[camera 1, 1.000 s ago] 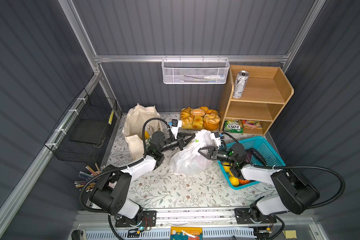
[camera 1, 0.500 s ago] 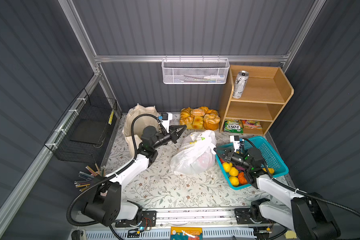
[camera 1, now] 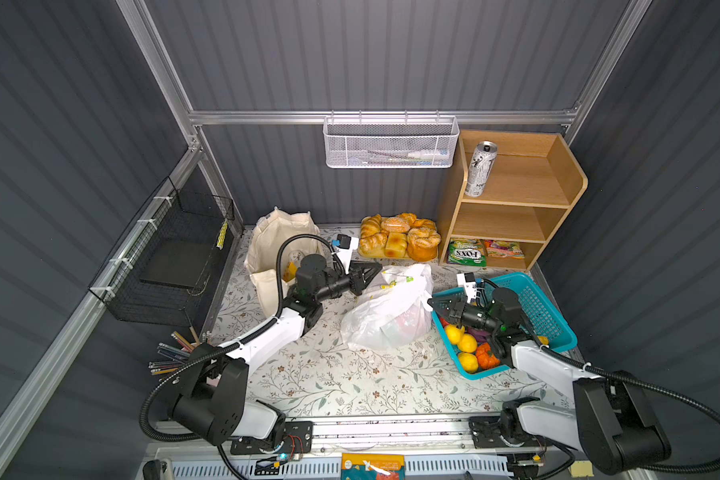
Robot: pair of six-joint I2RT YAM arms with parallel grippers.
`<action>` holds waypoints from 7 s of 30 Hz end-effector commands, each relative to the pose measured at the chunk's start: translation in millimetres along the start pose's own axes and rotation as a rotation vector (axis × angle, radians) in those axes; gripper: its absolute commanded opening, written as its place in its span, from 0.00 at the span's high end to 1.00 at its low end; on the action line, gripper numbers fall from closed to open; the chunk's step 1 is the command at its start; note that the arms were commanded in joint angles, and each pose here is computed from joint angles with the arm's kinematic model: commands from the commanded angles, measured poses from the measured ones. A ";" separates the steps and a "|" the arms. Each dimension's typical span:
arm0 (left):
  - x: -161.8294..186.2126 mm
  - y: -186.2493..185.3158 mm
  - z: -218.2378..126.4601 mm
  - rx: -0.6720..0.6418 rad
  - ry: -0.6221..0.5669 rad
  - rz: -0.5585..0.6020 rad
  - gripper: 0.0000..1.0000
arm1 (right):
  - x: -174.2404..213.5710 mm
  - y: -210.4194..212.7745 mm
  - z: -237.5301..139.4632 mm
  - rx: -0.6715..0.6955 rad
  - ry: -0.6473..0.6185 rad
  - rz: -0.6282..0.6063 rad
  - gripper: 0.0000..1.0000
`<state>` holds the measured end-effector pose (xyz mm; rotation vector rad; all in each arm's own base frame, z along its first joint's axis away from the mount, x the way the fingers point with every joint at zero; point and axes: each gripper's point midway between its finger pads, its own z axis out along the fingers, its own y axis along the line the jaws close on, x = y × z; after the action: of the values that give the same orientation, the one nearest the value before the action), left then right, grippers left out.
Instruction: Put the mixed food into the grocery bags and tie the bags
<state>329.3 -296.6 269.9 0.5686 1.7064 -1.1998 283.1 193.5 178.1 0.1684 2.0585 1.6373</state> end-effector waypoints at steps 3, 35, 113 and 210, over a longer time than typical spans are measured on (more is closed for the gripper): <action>7.1 -3.1 -2.3 0.009 0.009 0.031 0.82 | -2.6 39.5 -13.1 -0.003 -0.005 -0.111 0.54; 43.6 -61.1 0.6 0.243 0.114 0.034 0.89 | -10.0 95.4 54.8 0.090 0.087 -0.170 0.32; 10.5 -44.4 25.7 0.216 -0.035 -0.090 1.00 | -11.0 93.0 58.5 -0.233 0.118 -0.210 0.44; 2.5 131.5 -138.7 -0.754 -0.165 -0.222 1.00 | -69.8 -89.4 -96.9 0.375 -0.490 0.261 1.00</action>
<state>336.6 -193.2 209.1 0.0846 2.0108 -0.9368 295.5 114.9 148.0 0.6192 2.0956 1.4220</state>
